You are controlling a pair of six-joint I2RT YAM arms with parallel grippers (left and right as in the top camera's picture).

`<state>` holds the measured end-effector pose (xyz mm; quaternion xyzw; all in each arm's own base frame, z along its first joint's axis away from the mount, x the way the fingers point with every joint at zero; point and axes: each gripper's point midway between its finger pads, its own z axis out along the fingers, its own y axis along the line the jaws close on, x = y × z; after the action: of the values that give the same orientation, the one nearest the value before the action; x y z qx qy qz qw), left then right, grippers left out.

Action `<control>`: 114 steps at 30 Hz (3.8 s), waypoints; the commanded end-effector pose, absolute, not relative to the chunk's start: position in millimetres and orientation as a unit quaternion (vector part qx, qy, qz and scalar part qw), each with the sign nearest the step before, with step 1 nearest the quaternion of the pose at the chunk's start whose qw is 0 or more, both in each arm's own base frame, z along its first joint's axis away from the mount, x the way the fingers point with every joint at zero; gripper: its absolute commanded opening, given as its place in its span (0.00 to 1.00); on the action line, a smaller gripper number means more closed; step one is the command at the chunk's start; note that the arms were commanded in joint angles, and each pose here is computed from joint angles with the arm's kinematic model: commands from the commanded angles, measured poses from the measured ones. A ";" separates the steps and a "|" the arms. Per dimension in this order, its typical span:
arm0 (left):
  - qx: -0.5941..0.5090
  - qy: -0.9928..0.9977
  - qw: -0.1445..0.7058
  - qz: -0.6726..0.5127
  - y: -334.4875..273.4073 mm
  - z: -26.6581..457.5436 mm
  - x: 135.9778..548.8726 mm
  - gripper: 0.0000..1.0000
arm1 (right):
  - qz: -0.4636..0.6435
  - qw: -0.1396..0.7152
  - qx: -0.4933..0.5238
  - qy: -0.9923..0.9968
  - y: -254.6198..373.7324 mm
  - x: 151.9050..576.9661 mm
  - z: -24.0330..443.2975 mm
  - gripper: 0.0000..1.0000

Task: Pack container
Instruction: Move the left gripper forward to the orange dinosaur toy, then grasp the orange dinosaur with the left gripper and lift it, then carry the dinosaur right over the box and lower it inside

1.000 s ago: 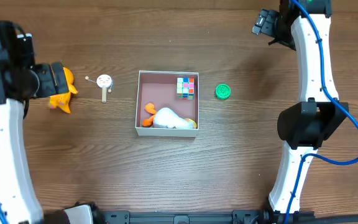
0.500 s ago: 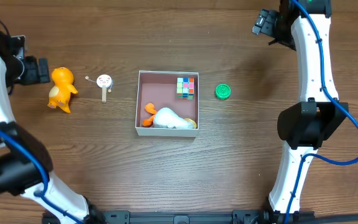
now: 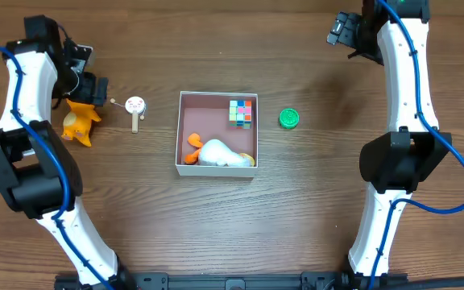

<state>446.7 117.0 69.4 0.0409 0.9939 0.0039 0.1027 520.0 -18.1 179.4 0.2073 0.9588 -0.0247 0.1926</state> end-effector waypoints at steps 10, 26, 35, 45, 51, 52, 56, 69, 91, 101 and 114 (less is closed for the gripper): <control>-0.105 0.994 0.031 -0.005 134.3 50.3 415.7 1.00 | -0.028 0.216 0.214 0.952 -22.9 523.4 195.8 1.00; -0.062 0.998 0.004 -0.012 127.5 16.7 396.7 1.00 | -0.028 0.216 0.214 0.952 -22.9 523.4 195.8 1.00; -0.061 0.998 0.018 -0.004 131.3 16.8 403.5 1.00 | -0.028 0.216 0.214 0.952 -22.9 523.4 195.8 1.00; -0.062 0.998 0.029 0.000 133.7 17.1 408.8 0.36 | -0.028 0.216 0.214 0.952 -22.9 523.3 195.7 1.00; -0.060 0.997 0.050 0.005 136.8 38.4 423.3 0.32 | -0.028 0.216 0.214 0.952 -22.9 523.4 195.8 1.00; -0.059 0.997 0.056 0.005 137.2 47.1 427.9 0.33 | -0.028 0.216 0.214 0.952 -22.9 523.4 195.8 1.00; -0.044 0.995 0.089 0.011 127.9 97.6 450.5 0.32 | -0.028 0.216 0.214 0.952 -22.9 523.4 195.8 1.00; 0.038 0.968 0.098 -0.227 -126.4 212.2 446.7 0.36 | -0.028 0.216 0.214 0.952 -22.9 523.3 195.8 1.00; -0.029 0.996 -0.064 -0.054 -160.9 122.5 370.2 0.42 | -0.028 0.216 0.214 0.952 -22.9 523.4 195.8 1.00; -0.017 0.995 -0.086 -0.043 -167.4 101.8 356.9 0.47 | -0.028 0.216 0.214 0.952 -22.9 523.4 195.8 1.00; -0.011 0.998 -0.057 -0.031 -163.2 99.2 370.3 0.73 | -0.027 0.216 0.214 0.952 -22.9 523.4 195.8 1.00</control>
<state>368.8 -164.6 98.9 -0.0142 0.9972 -0.0378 -0.0635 519.8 -18.0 179.4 0.2075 0.9589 -0.0245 0.1922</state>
